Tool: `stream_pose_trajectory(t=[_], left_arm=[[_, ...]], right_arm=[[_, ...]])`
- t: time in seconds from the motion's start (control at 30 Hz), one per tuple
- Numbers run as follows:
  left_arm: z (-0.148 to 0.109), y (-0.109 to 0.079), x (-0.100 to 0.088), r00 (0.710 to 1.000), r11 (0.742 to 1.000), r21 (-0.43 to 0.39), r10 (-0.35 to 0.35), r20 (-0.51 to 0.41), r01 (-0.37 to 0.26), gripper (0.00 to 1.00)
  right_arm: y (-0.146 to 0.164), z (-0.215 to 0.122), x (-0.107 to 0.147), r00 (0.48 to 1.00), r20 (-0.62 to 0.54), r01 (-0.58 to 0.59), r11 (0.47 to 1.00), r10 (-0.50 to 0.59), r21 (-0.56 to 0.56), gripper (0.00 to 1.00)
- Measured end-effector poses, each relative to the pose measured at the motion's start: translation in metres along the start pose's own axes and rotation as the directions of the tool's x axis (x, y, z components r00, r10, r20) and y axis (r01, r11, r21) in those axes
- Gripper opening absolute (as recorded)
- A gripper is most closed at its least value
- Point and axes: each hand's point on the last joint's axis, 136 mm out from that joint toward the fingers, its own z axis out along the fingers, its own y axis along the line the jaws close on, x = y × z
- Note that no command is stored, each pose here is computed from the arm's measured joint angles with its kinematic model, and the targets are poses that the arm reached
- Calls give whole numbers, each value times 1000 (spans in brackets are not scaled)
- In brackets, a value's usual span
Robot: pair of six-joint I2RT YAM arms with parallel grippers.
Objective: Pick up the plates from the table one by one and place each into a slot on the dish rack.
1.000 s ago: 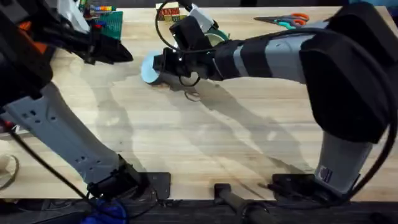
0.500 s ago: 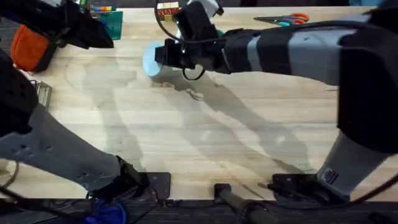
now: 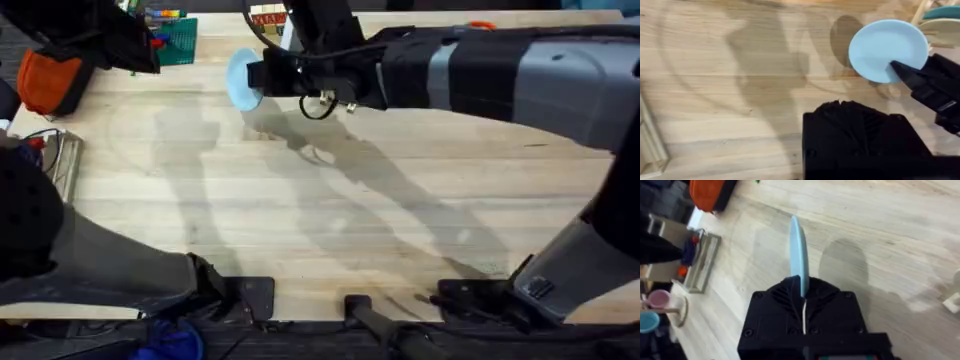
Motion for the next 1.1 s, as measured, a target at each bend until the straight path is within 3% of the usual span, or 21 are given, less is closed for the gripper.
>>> stream_pose_trajectory(t=[0.17, 0.2, 0.33, 0.4, 0.73, 1.1], left_arm=[[3, -9, 1, 999, 998, -45, 37, -21, -38, 68], [3, -11, 1, 999, 998, -46, 37, -23, -38, 156], [4, -12, 2, 999, 997, -61, 41, -30, -43, 750], [4, -11, 2, 999, 997, -65, 38, -31, -40, 957], [4, -10, 2, 999, 997, -69, 38, -32, -40, 995], [4, -10, 2, 999, 997, -68, 38, -32, -40, 995]], right_arm=[[0, -14, -5, 997, -7, 76, 997, -76, 14, 31], [-1, -18, -7, 996, -6, 87, 996, -87, 17, 31], [-8, -36, -16, 991, -8, 131, 991, -130, 43, 31], [-12, -44, -20, 988, -10, 156, 986, -155, 56, 30], [-19, -96, -37, 938, -27, 346, 932, -345, 105, 30], [-22, -179, -77, 854, 49, 501, 845, -517, 186, 30]])
